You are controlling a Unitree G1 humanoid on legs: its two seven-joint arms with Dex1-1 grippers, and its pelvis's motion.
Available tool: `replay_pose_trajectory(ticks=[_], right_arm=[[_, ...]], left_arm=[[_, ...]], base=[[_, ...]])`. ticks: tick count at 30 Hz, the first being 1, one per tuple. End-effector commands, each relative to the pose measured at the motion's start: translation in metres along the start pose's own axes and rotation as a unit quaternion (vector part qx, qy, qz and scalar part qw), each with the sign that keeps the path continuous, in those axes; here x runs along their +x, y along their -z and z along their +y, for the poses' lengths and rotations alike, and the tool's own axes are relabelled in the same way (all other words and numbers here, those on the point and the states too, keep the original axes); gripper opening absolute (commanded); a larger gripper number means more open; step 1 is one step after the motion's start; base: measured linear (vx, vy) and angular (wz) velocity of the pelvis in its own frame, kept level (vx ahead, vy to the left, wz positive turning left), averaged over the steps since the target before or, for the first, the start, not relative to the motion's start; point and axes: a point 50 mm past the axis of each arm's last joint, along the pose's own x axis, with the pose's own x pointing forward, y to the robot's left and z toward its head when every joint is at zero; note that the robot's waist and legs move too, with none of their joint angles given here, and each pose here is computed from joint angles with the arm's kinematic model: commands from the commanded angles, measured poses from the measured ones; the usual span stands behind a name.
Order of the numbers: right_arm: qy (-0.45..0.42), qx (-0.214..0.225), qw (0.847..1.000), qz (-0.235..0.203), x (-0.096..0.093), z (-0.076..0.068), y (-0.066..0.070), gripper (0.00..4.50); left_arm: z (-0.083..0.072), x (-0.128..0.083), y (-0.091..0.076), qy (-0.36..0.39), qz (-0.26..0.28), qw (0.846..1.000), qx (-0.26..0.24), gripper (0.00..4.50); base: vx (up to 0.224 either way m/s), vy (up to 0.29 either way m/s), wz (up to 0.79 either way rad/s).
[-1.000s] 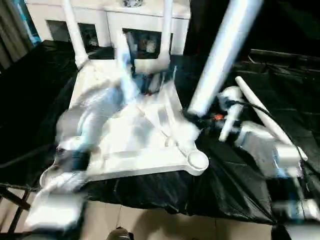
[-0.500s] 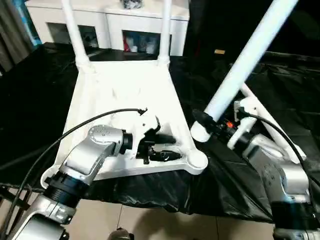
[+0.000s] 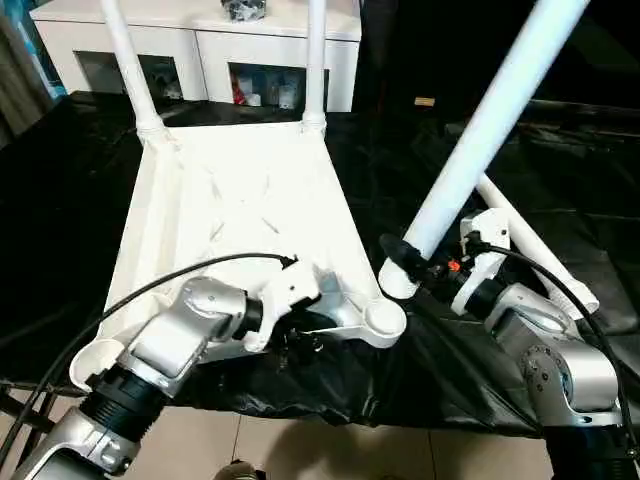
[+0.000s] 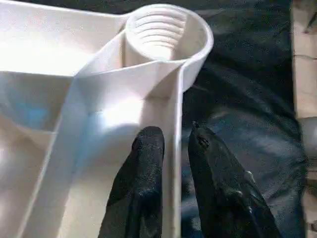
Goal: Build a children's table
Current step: Pick table leg, then insert table leg to table base
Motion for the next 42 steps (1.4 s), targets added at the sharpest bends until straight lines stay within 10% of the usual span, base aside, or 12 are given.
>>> replay_pose_trajectory(ticks=[1,21,42], right_arm=[[0.003,-0.014,1.0,-0.004,-0.002,0.0,-0.006,1.9],[-0.039,-0.026,0.998,0.045,0.018,-0.004,0.001,1.9],[-0.041,-0.002,0.995,0.092,0.036,-0.024,0.027,1.89]], left_arm=[[0.002,0.0,0.0,-0.01,0.01,1.0,0.004,0.7],[0.039,0.002,-0.014,-0.11,-0.016,0.993,0.031,0.0],[0.041,0.01,-0.016,-0.05,-0.055,0.997,0.034,0.0]], base=[[0.0,0.0,0.0],[0.0,0.0,0.0],[0.0,0.0,0.0]])
